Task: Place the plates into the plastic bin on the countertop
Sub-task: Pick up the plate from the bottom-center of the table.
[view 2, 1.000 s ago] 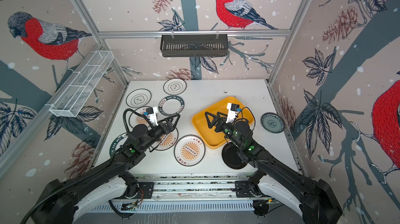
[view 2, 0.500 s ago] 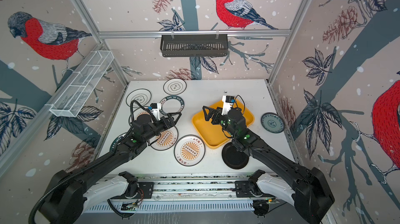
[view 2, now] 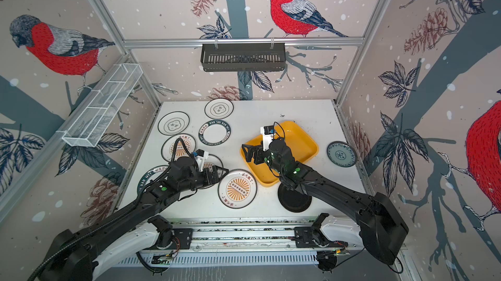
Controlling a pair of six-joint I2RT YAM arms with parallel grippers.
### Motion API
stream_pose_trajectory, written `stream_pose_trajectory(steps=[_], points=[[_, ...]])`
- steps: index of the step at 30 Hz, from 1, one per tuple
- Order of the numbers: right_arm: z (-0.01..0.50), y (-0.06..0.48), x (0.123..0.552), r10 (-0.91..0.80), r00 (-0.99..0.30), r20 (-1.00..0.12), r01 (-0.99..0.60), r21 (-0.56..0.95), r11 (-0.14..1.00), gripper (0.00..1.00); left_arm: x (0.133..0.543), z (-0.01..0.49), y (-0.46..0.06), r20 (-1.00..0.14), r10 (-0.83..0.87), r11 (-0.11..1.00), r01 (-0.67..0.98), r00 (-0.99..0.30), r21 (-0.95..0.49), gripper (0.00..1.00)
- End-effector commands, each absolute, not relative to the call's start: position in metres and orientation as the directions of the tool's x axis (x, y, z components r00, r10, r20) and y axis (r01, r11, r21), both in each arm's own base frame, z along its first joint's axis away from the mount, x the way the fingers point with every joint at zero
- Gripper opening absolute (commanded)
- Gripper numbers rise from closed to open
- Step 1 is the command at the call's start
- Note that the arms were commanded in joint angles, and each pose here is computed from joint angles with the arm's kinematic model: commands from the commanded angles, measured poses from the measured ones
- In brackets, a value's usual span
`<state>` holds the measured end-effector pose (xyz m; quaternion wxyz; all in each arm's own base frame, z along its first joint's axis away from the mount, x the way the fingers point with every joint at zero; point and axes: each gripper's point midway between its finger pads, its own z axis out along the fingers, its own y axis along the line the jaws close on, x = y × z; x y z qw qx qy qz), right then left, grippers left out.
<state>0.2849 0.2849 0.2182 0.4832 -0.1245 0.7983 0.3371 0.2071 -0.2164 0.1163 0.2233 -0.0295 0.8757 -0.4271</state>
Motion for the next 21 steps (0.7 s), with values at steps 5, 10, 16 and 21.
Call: stream_pose_trajectory(steps=[5, 10, 16, 21], points=[[0.212, 0.302, 0.274, 0.063, -0.468, -0.882, -0.560, 0.351, 0.751, 1.00, 0.179, 0.080, -0.209, -0.270, -0.210, 0.658, 0.068, -0.940, -0.750, 0.96], [0.204, 0.312, 0.269, 0.033, -0.473, -0.881, -0.567, 0.333, 0.754, 1.00, 0.169, 0.067, -0.209, -0.228, -0.200, 0.643, 0.048, -0.953, -0.765, 0.87], [0.200, 0.317, 0.270, 0.016, -0.475, -0.880, -0.562, 0.317, 0.764, 1.00, 0.164, 0.050, -0.209, -0.196, -0.195, 0.646, 0.024, -0.961, -0.763, 0.76], [0.203, 0.316, 0.271, 0.025, -0.468, -0.884, -0.557, 0.317, 0.768, 1.00, 0.162, 0.043, -0.213, -0.162, -0.208, 0.606, 0.003, -0.965, -0.796, 0.59]])
